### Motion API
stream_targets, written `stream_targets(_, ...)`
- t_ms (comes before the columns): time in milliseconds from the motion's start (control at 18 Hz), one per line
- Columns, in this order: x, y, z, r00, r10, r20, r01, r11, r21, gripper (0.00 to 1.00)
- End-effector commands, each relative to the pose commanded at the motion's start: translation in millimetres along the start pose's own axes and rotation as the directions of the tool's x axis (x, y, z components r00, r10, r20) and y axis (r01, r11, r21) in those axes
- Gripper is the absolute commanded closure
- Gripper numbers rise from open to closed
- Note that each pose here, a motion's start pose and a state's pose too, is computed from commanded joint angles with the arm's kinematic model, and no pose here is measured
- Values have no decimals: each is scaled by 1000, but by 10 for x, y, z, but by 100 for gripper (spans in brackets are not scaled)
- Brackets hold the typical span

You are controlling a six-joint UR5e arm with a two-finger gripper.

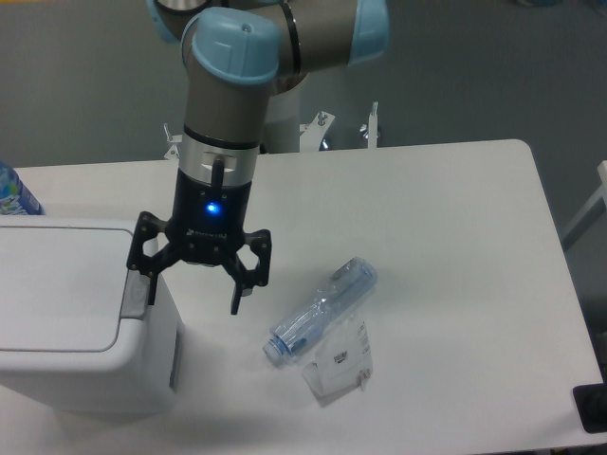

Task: Open the trash can
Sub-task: 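Move the gripper over to the lid edge of the white trash can, then push the gripper fingers against the lid edge to flip the lid open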

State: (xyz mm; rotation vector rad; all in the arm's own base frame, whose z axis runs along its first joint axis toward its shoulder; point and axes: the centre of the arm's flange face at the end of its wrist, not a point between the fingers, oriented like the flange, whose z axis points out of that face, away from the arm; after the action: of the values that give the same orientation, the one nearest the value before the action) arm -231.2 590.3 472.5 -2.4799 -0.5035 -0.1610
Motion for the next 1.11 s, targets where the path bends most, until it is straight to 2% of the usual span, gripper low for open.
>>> stream_targets(1111,-7,6,14,1000,3,3,-3,1000,-2,0)
